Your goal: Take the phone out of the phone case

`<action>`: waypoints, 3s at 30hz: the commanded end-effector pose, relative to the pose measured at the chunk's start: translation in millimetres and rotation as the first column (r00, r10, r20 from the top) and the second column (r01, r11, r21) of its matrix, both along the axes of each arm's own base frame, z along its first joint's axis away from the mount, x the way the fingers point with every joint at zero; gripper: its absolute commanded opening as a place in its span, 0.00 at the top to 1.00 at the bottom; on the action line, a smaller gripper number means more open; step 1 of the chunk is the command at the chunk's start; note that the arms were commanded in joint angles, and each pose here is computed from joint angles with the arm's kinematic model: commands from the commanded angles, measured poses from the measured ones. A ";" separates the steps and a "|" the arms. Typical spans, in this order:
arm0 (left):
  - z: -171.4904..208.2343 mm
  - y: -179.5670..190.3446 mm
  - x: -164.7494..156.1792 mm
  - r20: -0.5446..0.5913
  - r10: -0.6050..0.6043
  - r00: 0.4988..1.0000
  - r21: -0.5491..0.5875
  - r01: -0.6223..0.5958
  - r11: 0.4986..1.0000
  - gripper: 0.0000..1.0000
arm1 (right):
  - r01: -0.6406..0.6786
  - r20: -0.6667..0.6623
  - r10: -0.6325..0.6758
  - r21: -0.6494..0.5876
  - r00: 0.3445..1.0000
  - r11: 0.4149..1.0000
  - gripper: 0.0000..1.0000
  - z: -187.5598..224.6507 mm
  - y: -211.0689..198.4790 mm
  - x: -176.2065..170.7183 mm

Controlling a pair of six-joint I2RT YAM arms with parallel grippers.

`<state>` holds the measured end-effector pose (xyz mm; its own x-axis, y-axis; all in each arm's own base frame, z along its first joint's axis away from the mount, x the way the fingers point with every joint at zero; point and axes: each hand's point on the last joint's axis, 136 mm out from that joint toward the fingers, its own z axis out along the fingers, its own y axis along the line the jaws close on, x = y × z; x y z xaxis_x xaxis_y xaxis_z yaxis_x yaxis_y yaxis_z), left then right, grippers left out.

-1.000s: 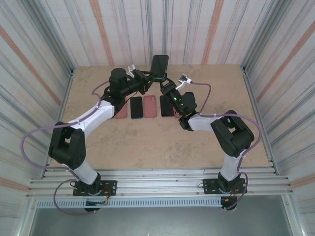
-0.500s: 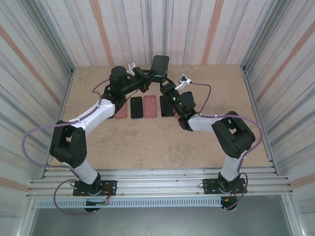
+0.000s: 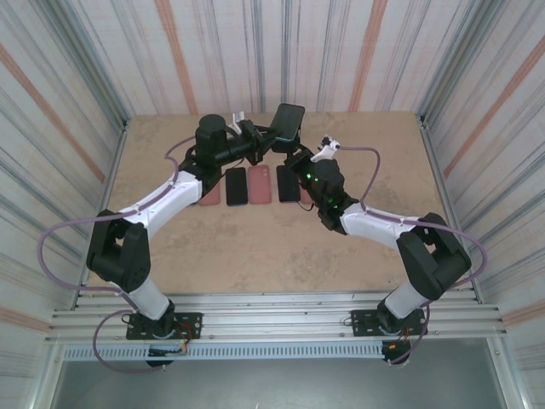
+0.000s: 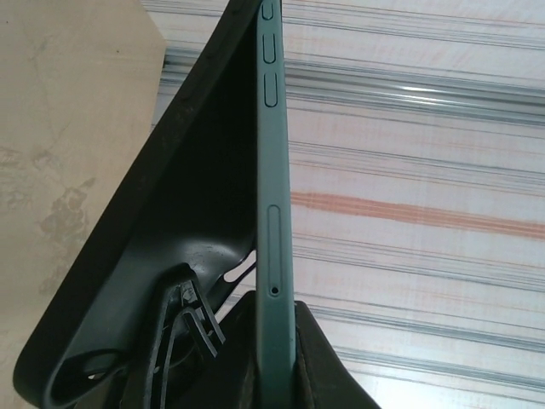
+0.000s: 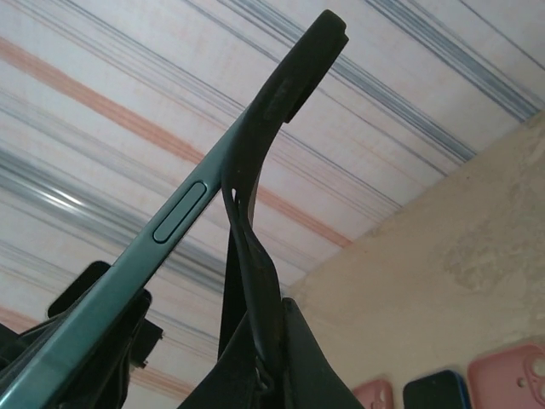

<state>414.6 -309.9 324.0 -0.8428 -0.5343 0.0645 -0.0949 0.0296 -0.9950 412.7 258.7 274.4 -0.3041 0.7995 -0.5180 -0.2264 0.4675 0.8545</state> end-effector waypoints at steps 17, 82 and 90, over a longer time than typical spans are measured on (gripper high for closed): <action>92.5 -32.0 -8.9 0.248 -0.003 0.969 -0.103 0.030 0.994 1.00 | 0.056 0.066 -0.045 -0.166 0.997 0.985 1.00 28.3 27.4 19.6; -194.1 -184.1 13.3 0.087 0.283 0.955 0.271 -0.296 0.916 1.00 | -0.104 -0.401 0.050 -0.112 0.915 0.988 0.99 -101.5 -247.3 9.4; -213.2 -209.8 17.4 0.058 0.235 0.970 0.270 -0.242 0.932 1.00 | -0.130 -0.464 0.071 -0.096 0.883 0.987 0.99 -125.4 -245.7 8.2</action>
